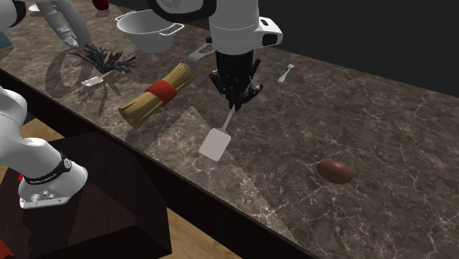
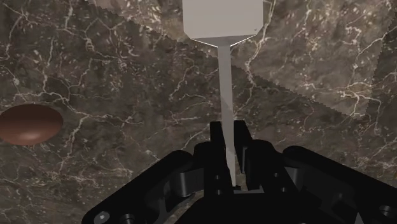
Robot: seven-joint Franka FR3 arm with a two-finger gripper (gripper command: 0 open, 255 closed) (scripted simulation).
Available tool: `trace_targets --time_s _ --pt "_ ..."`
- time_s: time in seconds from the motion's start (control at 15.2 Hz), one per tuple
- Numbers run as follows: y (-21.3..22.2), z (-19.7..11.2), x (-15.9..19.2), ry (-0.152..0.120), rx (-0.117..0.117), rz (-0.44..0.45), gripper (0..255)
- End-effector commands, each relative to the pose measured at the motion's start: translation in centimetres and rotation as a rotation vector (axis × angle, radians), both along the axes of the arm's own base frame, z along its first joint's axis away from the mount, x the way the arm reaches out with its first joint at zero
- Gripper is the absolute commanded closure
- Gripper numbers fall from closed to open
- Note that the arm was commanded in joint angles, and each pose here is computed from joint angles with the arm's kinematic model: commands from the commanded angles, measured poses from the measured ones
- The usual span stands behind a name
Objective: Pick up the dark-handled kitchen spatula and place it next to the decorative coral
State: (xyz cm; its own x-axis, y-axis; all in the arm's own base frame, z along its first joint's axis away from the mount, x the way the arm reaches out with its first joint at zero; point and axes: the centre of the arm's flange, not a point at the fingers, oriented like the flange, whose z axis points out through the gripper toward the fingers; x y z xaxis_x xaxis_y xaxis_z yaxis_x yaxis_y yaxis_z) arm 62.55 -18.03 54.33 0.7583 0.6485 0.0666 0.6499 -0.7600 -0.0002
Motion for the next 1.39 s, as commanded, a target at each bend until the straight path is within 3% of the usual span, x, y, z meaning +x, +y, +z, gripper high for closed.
trace_targets --time_s 0.0,0.26,1.32 --pt "-0.1 1.2 -0.1 0.000 0.000 0.000 255" --pt "0.0 3.0 -0.1 0.000 0.000 0.000 255" --pt "18.0 3.0 -11.1 0.000 0.000 0.000 255"
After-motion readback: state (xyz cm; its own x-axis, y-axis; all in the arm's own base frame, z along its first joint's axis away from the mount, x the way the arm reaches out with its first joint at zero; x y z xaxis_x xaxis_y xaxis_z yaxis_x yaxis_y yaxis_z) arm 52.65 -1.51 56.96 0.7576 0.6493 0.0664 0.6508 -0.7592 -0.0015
